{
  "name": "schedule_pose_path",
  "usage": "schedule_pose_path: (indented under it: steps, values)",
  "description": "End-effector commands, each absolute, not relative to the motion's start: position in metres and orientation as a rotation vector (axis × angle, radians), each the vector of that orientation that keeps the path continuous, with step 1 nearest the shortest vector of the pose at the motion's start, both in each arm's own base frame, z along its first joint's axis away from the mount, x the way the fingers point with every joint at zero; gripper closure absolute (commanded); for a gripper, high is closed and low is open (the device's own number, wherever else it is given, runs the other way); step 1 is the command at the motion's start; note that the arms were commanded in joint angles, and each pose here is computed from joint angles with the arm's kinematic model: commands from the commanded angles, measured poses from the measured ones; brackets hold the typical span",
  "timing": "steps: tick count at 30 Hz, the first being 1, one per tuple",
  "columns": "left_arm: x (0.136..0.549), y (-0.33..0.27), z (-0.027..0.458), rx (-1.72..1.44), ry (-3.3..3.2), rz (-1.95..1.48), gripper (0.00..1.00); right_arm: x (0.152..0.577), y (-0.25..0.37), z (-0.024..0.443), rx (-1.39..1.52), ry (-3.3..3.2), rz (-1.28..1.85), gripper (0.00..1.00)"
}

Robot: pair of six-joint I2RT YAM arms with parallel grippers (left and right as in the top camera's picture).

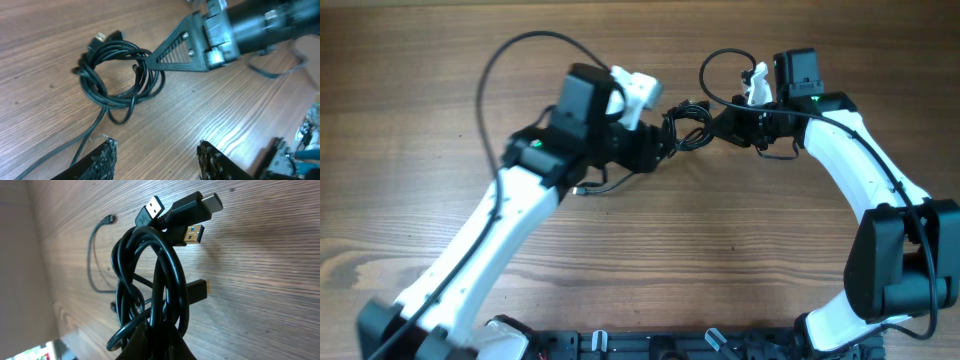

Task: Untangle cables

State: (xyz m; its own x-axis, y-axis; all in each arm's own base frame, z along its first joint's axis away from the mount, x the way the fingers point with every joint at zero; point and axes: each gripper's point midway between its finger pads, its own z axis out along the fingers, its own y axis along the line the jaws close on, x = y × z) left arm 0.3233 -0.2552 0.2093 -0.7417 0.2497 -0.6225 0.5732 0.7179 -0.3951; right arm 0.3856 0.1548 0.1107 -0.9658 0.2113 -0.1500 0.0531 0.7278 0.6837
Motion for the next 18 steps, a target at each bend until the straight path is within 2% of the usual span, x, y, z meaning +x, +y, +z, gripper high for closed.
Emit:
schedule_pose_path:
  steps: [1, 6, 13, 18]
  values:
    - [0.338, -0.277, 0.179, 0.692, 2.389, -0.756, 0.46, 0.378, 0.168, 0.116, 0.118, 2.696, 1.197, 0.96]
    - [0.358, -0.290, 0.147, 0.685, 2.402, -0.726, 0.47, 0.376, 0.170, 0.118, 0.089, 2.690, 1.217, 0.96]
    - [0.371, -0.294, 0.132, 0.676, 2.395, -0.702, 0.48, 0.376, 0.170, 0.118, 0.085, 2.689, 1.216, 0.96]
    - [0.372, -0.295, 0.120, 0.676, 2.420, -0.697, 0.62, 0.376, 0.170, 0.118, 0.084, 2.688, 1.216, 0.96]
